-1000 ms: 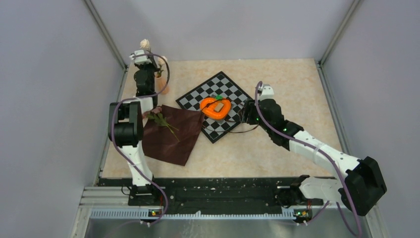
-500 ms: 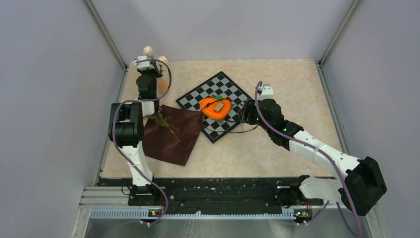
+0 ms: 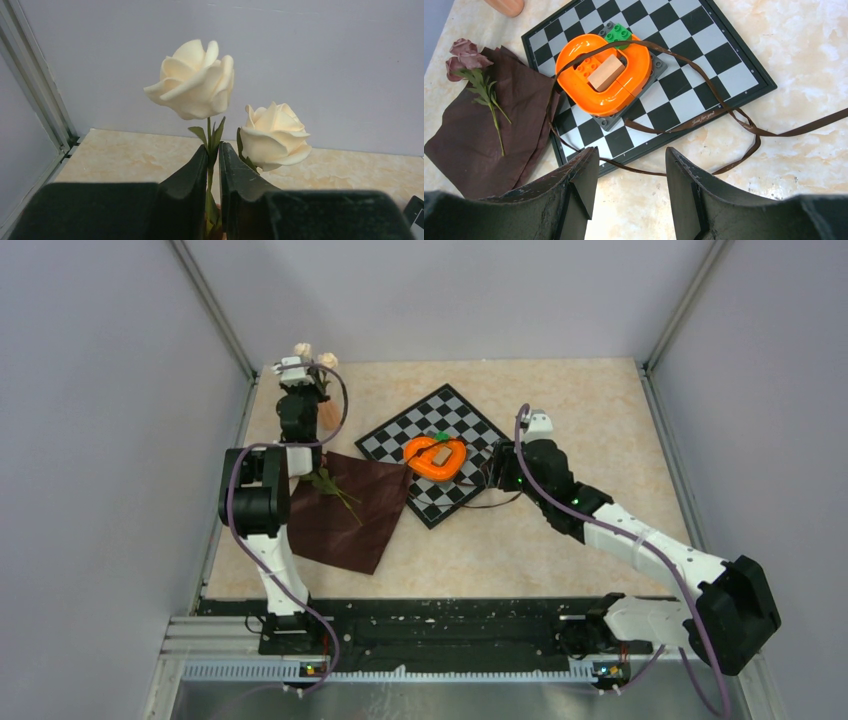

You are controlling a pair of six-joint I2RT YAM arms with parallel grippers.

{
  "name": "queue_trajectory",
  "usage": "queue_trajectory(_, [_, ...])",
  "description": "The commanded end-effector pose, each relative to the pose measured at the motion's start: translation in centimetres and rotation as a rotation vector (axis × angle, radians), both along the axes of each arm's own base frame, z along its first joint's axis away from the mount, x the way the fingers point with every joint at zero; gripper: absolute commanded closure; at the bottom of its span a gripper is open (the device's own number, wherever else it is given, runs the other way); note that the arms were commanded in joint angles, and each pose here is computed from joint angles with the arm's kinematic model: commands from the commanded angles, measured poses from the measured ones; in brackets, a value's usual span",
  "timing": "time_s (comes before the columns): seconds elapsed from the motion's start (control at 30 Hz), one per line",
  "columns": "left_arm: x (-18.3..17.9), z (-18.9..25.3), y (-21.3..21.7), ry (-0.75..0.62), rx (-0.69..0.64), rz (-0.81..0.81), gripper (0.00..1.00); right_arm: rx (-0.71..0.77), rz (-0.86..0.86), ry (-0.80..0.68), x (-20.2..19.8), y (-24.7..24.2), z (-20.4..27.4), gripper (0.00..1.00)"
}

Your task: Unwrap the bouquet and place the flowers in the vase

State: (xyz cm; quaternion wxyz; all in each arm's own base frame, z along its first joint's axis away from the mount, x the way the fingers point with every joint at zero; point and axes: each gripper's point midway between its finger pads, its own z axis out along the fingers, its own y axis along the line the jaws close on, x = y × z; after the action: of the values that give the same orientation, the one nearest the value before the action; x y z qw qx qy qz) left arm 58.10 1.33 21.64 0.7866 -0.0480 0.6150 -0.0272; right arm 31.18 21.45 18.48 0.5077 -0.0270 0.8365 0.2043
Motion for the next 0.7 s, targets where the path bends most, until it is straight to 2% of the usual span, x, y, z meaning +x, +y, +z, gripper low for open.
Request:
queue_trajectory(0.0, [-1.0,3.8,-0.3,-0.08,0.014,-0.011,0.8,0.053,0.002,-0.056,0.7,0.7,2.5,0.47])
queue_trajectory(0.33, [-1.7,3.8,-0.2,-0.079,0.026,-0.004,0.67,0.053,0.001,-0.052,0.6,0.6,2.3,0.47])
queue_trajectory(0.67, [-2.8,3.3,0.1,-0.062,0.016,0.013,0.43,0.055,0.005,-0.058,0.6,0.7,2.6,0.47])
